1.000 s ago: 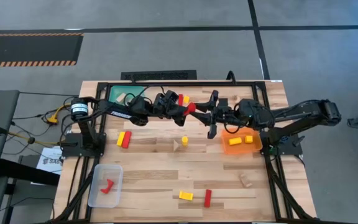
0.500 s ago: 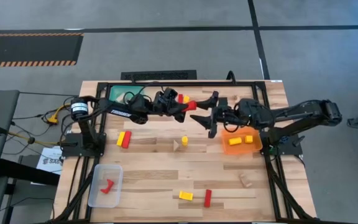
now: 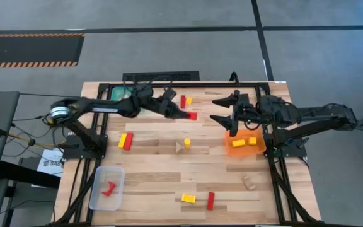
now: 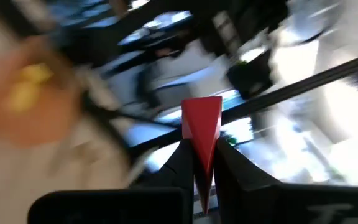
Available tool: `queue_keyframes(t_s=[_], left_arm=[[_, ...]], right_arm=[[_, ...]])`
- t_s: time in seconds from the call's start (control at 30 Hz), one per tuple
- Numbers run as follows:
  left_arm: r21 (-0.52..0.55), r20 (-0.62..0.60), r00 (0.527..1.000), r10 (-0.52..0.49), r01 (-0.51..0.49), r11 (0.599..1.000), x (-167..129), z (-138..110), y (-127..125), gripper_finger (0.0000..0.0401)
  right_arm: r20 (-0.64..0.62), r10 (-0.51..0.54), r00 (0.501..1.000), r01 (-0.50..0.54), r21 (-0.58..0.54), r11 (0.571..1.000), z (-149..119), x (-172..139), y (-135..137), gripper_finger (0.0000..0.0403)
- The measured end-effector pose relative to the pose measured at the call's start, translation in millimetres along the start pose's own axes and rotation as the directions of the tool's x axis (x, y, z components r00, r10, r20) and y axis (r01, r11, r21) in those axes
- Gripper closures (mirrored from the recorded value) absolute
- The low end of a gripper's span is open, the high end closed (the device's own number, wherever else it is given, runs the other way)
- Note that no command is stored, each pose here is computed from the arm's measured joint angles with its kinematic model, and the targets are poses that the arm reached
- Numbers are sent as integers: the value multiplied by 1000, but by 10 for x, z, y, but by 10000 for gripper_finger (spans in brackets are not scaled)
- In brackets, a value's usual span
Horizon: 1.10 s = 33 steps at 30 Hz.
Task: Sort & place blocks by color
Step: Put the red block into the transparent bin
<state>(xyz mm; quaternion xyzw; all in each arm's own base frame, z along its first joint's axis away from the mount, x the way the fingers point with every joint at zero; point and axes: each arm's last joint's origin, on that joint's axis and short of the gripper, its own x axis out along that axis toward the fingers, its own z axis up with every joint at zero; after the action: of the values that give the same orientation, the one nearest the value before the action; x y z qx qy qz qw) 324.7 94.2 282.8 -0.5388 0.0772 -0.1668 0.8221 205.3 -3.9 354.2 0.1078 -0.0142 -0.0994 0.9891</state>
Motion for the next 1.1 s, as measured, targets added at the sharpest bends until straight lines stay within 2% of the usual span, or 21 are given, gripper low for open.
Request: queue_keyframes(t_s=[0.1,0.2,0.33,0.43,0.53,0.63,0.73,0.9,0.93,1.0,1.1], left_arm=[[55,-63,976,210,-206,977,-163,-149,-90,396],[107,-137,889,437,-425,899,-377,-387,-179,396],[204,-272,680,681,-651,732,-646,-781,-279,395],[335,-355,510,783,-712,616,-778,-1098,-387,392],[373,-420,386,821,-751,544,-853,-1407,-434,393],[361,-527,327,784,-749,555,-867,-1724,-456,394],[385,-641,267,719,-699,603,-875,-2036,-532,394],[432,-723,246,646,-569,700,-871,-2412,-727,394],[440,-732,229,642,-560,702,-890,-2471,-752,395],[456,-749,166,642,-574,681,-964,-2580,-766,395],[464,-754,85,651,-633,620,-1066,-2705,-678,394]], right_arm=[[-45,-25,999,26,11,1000,-50,6,-14,63],[-81,-42,996,42,3,999,-119,80,-16,68],[-128,-53,990,52,-11,999,-241,227,-10,69],[-174,-63,983,60,-24,998,-366,361,-8,68],[-194,-31,980,28,-18,999,-471,500,11,70],[-191,31,981,-29,12,1000,-551,630,39,71],[-178,74,981,-70,28,997,-606,724,56,71],[-173,81,982,-76,34,997,-624,812,29,72],[-172,77,982,-72,34,997,-616,817,19,72],[-162,71,984,-66,35,997,-581,825,2,72],[-149,62,987,-57,36,998,-543,834,-26,72]])
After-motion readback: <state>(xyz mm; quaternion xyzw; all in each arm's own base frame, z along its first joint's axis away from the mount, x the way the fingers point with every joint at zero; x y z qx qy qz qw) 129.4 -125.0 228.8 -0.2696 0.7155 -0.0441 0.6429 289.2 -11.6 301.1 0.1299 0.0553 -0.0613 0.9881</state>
